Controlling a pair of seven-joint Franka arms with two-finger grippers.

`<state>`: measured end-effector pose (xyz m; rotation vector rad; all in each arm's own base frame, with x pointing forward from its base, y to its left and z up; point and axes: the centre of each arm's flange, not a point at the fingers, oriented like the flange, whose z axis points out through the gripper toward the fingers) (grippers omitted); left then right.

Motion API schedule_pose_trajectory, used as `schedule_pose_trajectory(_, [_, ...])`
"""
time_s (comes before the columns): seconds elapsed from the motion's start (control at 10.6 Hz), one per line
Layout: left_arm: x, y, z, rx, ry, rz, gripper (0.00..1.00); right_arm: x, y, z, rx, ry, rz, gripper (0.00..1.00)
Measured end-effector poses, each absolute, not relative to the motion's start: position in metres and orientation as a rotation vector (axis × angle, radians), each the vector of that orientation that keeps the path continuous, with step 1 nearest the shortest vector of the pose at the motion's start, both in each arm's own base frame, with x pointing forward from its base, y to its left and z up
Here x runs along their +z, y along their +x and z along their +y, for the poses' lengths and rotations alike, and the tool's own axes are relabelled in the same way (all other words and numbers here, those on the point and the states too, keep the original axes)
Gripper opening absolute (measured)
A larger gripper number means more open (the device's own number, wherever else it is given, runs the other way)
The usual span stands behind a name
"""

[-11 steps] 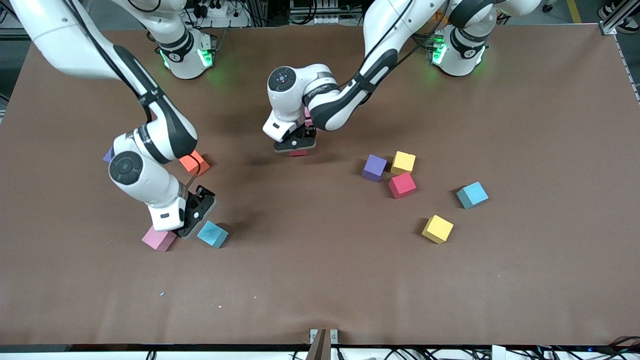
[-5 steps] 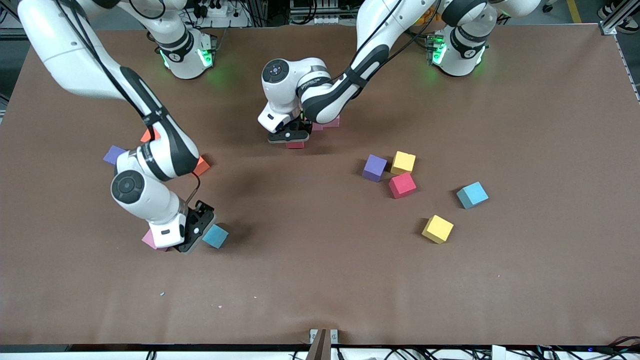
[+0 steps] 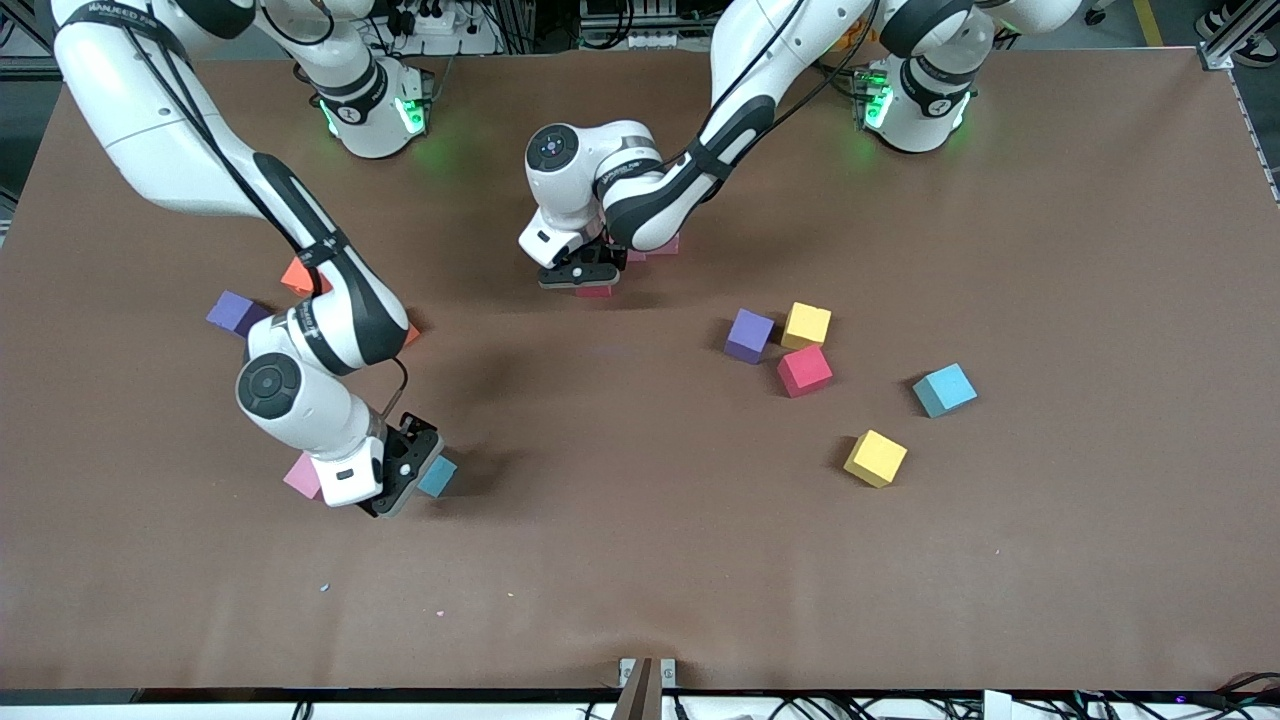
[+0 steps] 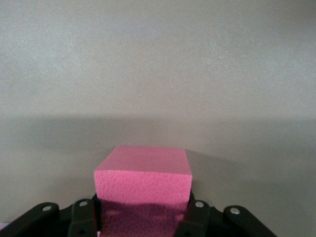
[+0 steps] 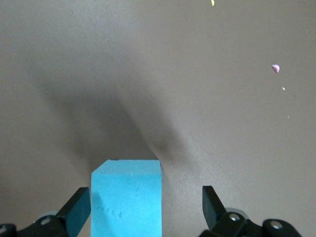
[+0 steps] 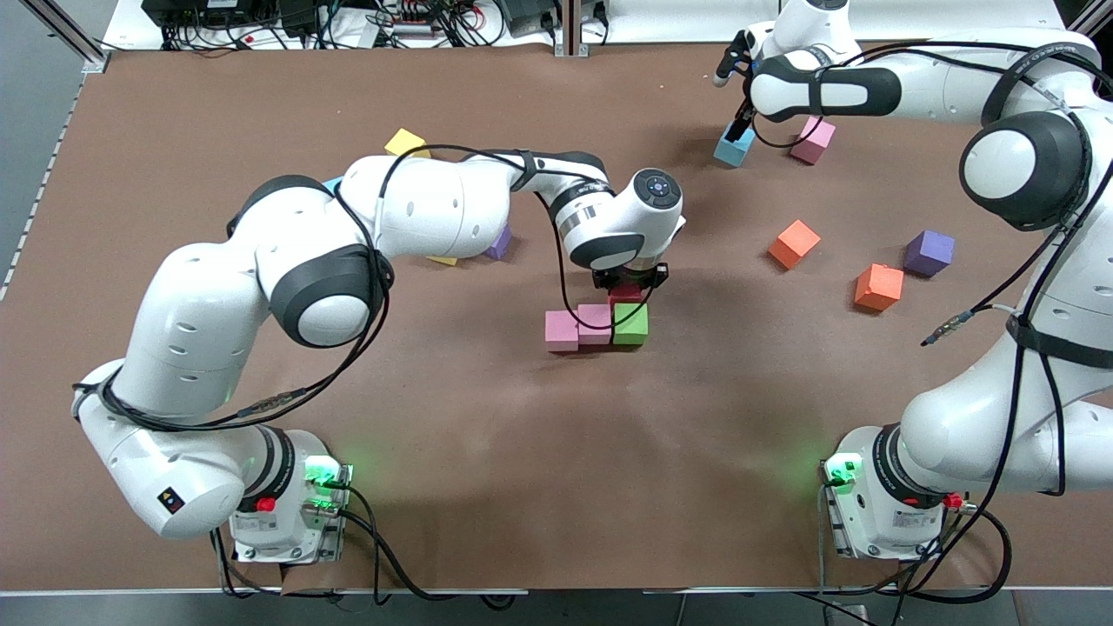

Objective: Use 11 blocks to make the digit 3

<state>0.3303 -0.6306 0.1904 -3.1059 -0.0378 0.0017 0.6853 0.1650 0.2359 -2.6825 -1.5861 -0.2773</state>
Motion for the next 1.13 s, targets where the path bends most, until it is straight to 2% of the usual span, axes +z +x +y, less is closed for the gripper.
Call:
schedule_pose_trajectory(0.28, [0.19,0.328,-0.632,0.002,-3.105,-0.033,0.56,0.232,0.688,0.177,-0.406,-2.667,-1.667,1.0])
schedule_pose_trajectory(0.85, [0.19,0.322,-0.635,-0.003,-3.105,-0.016,0.56,0.222,0.687,0.17,-0.376,-2.675,-1.664,1.0])
schedule_pose_trajectory(0.94, [0.189,0.323,-0.635,-0.002,-3.104,-0.017,0.66,0.222,0.686,0.168,-0.347,-2.679,-1.657,1.0])
schedule_pose_trajectory(1.13, [0.192,0.327,-0.635,-0.01,-3.112,-0.027,0.93,0.223,0.684,0.166,-0.296,-2.685,-1.634,1.0])
